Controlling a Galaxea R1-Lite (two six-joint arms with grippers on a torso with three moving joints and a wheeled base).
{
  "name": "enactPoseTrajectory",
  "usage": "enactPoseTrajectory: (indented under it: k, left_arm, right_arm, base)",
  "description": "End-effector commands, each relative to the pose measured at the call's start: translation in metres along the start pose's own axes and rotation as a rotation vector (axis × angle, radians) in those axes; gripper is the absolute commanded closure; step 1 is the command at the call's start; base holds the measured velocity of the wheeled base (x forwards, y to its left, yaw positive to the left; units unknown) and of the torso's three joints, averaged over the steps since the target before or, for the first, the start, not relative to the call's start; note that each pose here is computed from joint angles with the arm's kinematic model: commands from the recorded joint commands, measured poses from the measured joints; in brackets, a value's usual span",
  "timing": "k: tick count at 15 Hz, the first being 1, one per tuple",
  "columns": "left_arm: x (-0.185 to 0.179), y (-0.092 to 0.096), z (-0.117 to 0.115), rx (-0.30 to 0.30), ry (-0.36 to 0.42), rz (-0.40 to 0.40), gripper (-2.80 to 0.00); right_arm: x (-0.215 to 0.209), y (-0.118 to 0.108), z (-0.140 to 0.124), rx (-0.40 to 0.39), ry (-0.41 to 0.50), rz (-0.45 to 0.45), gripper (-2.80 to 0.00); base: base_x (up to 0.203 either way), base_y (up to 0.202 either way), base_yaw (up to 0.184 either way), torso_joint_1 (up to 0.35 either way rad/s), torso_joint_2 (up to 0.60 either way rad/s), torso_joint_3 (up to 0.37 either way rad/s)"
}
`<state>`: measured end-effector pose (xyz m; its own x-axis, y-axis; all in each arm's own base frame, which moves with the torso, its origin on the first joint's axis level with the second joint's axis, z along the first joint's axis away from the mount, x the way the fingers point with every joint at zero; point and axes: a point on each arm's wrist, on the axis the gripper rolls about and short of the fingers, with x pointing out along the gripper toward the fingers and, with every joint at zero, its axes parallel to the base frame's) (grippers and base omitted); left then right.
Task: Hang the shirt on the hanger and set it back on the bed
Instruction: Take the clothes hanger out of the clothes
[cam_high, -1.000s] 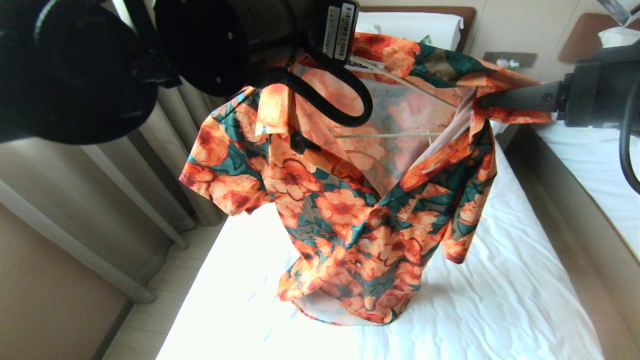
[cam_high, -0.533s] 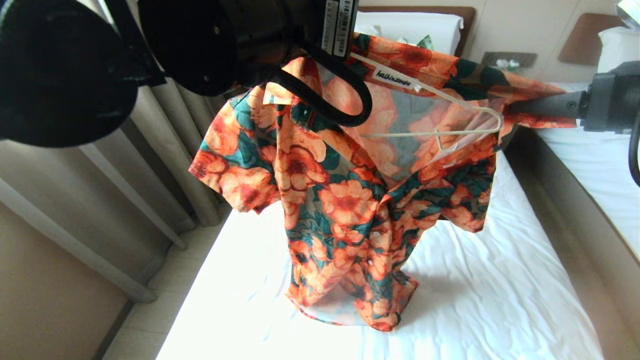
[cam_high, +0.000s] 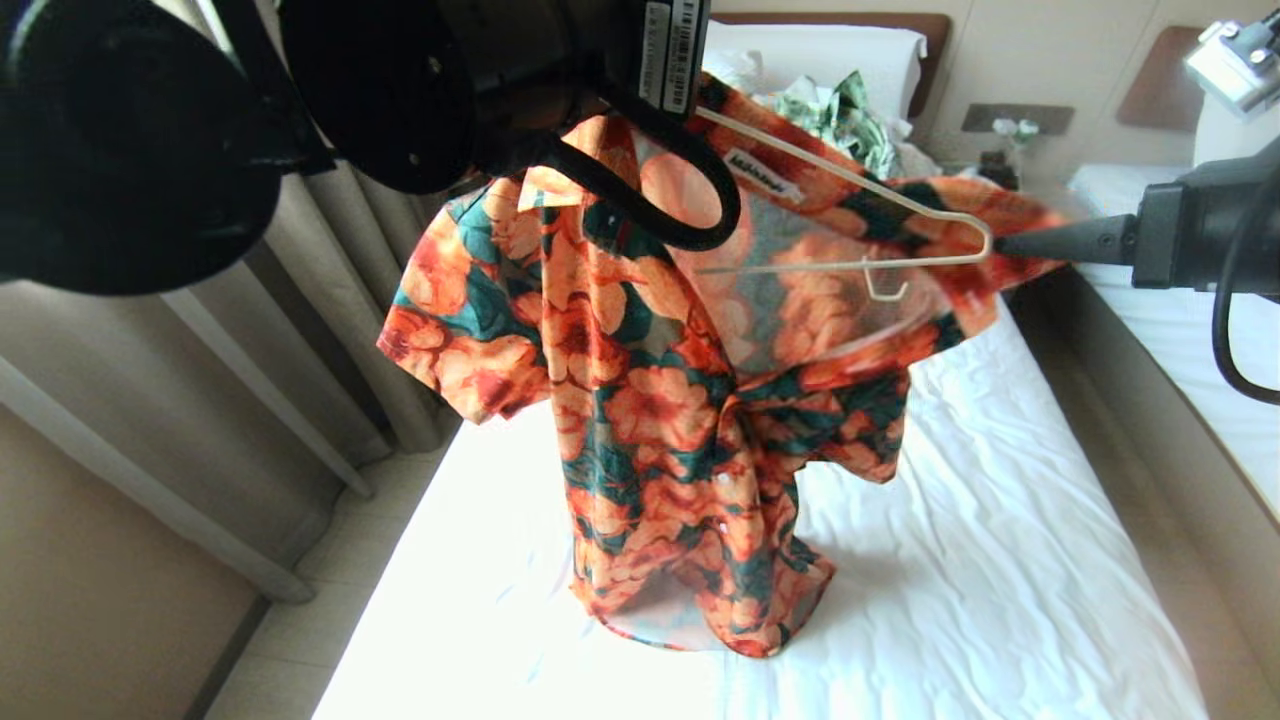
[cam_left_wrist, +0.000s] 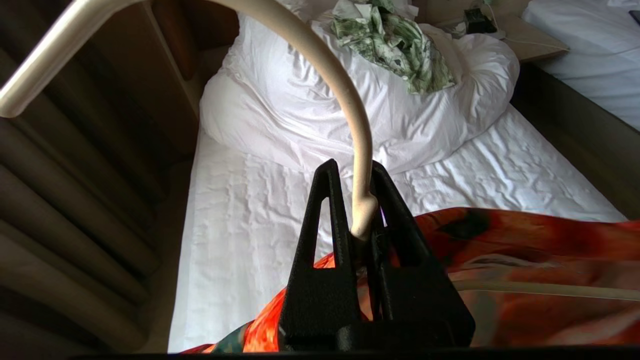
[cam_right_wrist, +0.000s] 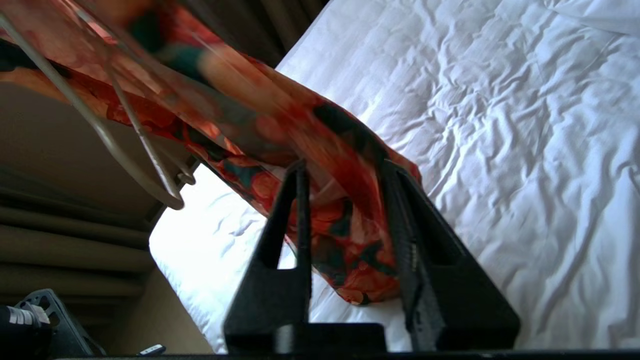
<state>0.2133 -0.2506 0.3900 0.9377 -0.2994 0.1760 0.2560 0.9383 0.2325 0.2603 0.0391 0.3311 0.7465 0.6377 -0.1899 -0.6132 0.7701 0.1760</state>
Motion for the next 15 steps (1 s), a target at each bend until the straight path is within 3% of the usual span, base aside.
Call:
enactPoseTrajectory:
  k: [1,6,7,11,15]
  left_arm:
    - [0.007,-0.006,-0.007,0.009,0.013,0.0,0.0]
    - [0.017,-0.02,-0.017,-0.015,0.035,-0.014,0.0]
    - [0.019,-0.027,-0.022,-0.029,0.046,-0.026,0.0]
    - [0.031,-0.06,-0.051,-0.089,0.115,-0.079,0.0]
    - [0.04,-0.075,-0.087,-0.191,0.208,-0.14,0.0]
  right_arm:
    - [0.002,-0.002,-0.002,0.006,0.011,0.002,-2.8]
    - [-0.022,-0.028,-0.008,0.044,0.003,-0.068,-2.8]
    - [-0.03,-0.034,-0.01,0.052,-0.003,-0.075,0.0]
    - [-0.069,-0.035,-0.005,0.064,-0.058,-0.113,0.0]
    - [-0.089,-0.01,0.01,0.163,-0.144,-0.06,0.0]
  base:
    - [0.0,0.0,0.0,0.0,0.0,0.0]
    - [0.0,0.0,0.0,0.0,0.0,0.0]
    - [0.0,0.0,0.0,0.0,0.0,0.0]
    - [0.0,0.0,0.0,0.0,0.0,0.0]
    - [0.0,0.0,0.0,0.0,0.0,0.0]
